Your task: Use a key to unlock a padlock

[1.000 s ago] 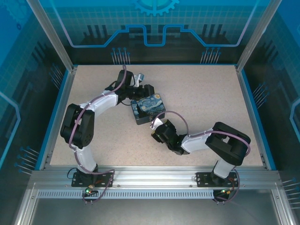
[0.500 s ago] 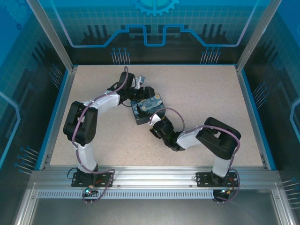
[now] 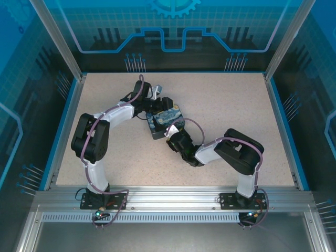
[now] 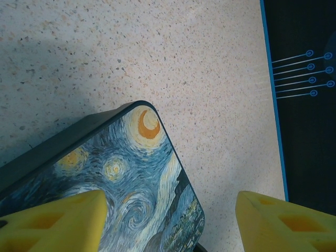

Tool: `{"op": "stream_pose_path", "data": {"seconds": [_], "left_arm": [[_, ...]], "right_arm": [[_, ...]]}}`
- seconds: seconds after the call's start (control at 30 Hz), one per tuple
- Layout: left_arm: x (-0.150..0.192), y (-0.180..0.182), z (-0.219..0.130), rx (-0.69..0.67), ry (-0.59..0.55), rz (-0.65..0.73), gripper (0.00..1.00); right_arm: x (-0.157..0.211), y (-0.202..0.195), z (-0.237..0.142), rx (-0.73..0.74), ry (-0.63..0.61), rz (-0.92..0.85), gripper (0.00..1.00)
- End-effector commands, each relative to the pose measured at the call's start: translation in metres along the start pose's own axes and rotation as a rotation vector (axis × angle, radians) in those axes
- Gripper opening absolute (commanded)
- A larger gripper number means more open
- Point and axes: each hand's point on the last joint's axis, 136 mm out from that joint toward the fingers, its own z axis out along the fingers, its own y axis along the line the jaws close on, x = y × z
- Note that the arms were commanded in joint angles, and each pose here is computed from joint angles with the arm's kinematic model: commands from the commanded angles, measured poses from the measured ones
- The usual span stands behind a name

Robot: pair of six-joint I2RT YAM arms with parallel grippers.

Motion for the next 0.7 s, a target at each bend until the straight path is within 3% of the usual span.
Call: {"op": "stream_pose_path", "data": {"seconds": [0.0, 0.27, 0.67], "left_arm": [[0.008, 0.008, 0.006, -0.018, 0.014, -0.007, 0.67], [0.01, 0.01, 0.006, -0.025, 0.02, -0.009, 0.67], [0.014, 0.015, 0.008, -0.041, 0.032, -0.01, 0.67]], "right_arm": [[0.007, -0.013, 0.009, 0.055, 0.02, -0.001, 0.56], [0.0, -0.02, 0.005, 0.059, 0.003, 0.014, 0.33], [-0.002, -0.019, -0.006, -0.034, 0.001, 0.026, 0.18]]}}
